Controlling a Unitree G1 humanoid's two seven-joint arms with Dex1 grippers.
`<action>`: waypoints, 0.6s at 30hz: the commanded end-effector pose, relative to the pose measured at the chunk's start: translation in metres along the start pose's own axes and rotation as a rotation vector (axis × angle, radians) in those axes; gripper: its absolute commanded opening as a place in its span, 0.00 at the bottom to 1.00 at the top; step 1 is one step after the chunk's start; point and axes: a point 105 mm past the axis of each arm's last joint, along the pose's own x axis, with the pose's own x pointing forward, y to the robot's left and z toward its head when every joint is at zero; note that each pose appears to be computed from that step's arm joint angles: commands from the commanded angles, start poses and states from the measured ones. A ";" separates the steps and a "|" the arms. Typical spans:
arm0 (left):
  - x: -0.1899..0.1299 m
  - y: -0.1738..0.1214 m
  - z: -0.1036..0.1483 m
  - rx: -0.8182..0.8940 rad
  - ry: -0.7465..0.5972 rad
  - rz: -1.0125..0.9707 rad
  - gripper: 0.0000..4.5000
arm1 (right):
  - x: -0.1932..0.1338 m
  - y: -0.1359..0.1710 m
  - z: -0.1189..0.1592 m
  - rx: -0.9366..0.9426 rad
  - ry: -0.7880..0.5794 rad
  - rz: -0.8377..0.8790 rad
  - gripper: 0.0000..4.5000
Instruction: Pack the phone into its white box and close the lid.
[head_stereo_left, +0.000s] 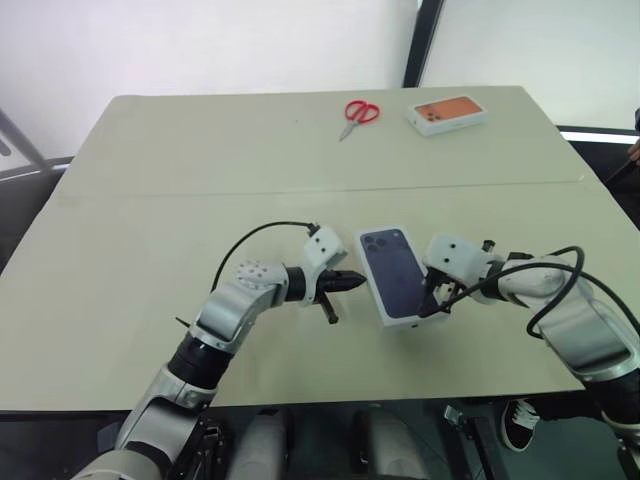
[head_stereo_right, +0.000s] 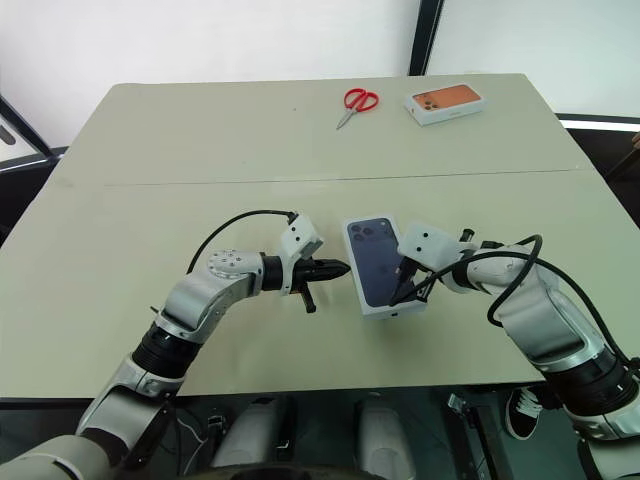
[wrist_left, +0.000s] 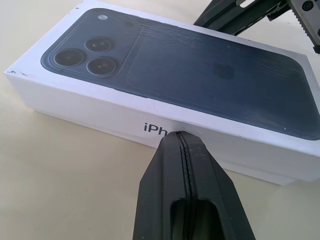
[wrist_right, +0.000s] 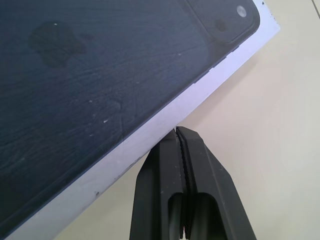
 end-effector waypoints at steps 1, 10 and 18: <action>-0.002 -0.001 0.016 0.046 -0.046 -0.005 0.00 | -0.008 0.000 0.012 -0.041 -0.041 -0.012 0.01; -0.031 0.013 0.035 -0.001 -0.131 0.032 0.00 | -0.043 -0.023 0.010 -0.018 -0.088 -0.043 0.01; -0.011 0.028 0.061 -0.023 -0.180 0.093 0.00 | -0.058 0.002 0.029 0.091 -0.243 0.120 0.01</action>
